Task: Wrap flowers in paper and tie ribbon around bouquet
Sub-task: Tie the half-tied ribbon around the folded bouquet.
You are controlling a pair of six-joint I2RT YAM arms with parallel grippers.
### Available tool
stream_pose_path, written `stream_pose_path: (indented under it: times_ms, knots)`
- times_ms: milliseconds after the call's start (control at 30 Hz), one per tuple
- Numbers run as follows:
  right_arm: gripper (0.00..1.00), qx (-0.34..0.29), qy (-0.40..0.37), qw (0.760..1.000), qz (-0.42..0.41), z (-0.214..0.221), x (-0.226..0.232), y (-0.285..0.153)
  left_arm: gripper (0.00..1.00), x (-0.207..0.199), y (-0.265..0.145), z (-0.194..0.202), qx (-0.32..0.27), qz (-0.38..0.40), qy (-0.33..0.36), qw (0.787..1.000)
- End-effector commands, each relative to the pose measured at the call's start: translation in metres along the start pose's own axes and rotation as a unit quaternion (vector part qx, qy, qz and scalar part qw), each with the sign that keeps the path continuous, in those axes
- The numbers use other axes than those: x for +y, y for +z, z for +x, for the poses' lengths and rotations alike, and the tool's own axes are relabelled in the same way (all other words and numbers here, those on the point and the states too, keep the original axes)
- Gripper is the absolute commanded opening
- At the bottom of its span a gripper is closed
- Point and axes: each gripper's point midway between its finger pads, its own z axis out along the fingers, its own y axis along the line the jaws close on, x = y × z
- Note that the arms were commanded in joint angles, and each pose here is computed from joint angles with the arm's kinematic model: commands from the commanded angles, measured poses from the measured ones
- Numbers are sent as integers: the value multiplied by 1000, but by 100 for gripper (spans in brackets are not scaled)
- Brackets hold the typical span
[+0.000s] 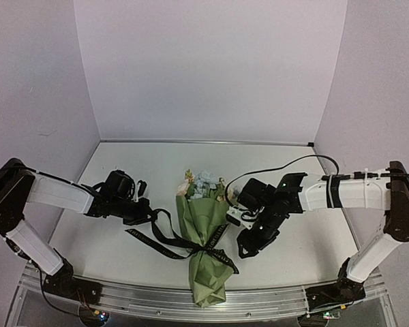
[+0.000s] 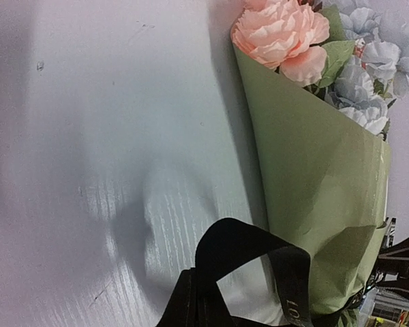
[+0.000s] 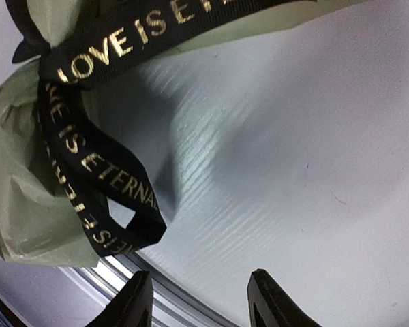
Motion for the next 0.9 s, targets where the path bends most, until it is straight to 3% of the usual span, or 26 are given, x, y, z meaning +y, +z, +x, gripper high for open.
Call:
stream_pose_path:
  times_ms: [0,300,533,867]
  knots:
    - [47,-61,-19,996,-61,-36,14,11,0,-20,0,-18,-13,28,28,999]
    - [49,-66,-40,993,-86,-37,3,30,0,-23,4,-19,0,28,27,999]
    - [49,-63,-56,985,-153,-37,25,22,0,-23,7,-20,4,26,23,999]
    - [48,-71,-46,983,-162,-54,33,14,0,-25,8,-22,5,29,24,999]
